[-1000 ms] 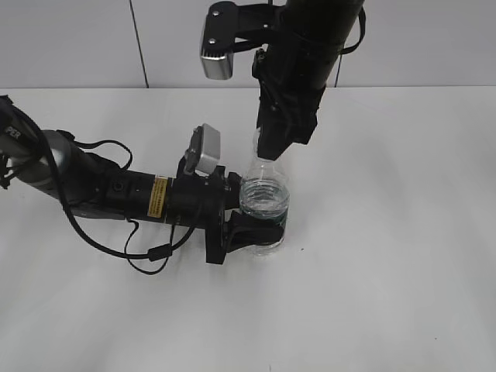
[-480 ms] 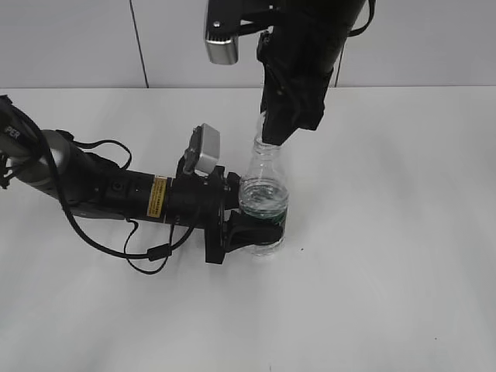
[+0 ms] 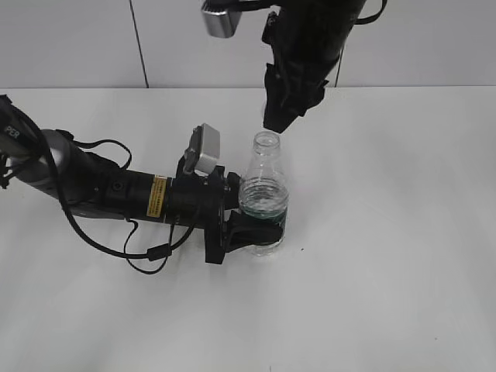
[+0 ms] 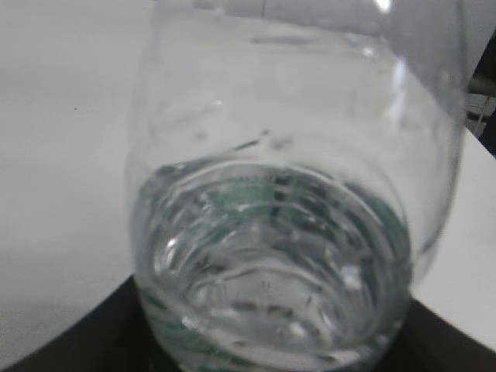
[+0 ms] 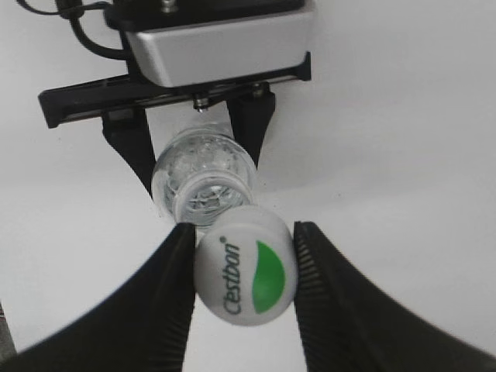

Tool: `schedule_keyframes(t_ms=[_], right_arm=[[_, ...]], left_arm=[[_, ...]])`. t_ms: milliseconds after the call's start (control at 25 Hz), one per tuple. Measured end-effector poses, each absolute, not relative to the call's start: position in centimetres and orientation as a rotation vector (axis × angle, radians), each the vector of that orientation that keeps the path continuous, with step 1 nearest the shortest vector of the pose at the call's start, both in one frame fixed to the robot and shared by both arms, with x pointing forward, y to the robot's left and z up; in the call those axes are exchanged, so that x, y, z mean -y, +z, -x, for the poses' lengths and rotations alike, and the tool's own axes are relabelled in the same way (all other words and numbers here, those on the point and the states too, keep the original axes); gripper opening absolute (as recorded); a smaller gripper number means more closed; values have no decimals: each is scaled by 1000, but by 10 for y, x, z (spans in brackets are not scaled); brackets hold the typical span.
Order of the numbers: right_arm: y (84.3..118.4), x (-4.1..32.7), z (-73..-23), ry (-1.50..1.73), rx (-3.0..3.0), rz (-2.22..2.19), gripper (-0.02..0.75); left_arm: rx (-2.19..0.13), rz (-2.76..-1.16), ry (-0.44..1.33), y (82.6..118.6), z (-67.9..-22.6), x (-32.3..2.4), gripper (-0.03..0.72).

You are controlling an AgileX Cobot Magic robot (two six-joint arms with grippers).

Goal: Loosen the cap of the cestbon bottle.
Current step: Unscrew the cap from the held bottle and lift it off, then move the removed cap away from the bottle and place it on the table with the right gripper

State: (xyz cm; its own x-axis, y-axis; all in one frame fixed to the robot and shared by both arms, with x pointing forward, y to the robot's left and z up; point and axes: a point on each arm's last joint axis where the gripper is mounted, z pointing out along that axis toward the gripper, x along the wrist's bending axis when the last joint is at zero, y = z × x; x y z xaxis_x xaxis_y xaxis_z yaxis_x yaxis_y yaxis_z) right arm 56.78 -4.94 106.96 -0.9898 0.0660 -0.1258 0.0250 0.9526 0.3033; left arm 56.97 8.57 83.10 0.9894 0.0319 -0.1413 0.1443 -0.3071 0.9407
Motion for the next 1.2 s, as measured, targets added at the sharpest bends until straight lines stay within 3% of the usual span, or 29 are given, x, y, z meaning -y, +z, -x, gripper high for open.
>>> schedule_keyframes(t_ms=[200, 440, 720, 1200], right_arm=[[1070, 76, -587, 455, -2943, -480, 294], [1066, 150, -626, 615, -2783, -1155, 293], [1012, 218, -636, 562, -2578, -1632, 293], [924, 245, -609, 371, -2276, -1977, 293]], left_arm=[[-127, -1882, -111, 831, -570, -86, 413], [-126, -1883, -111, 831, -570, -86, 413], [-126, -1883, -111, 831, -570, -86, 413], [-126, -1883, -111, 831, -570, -86, 412]])
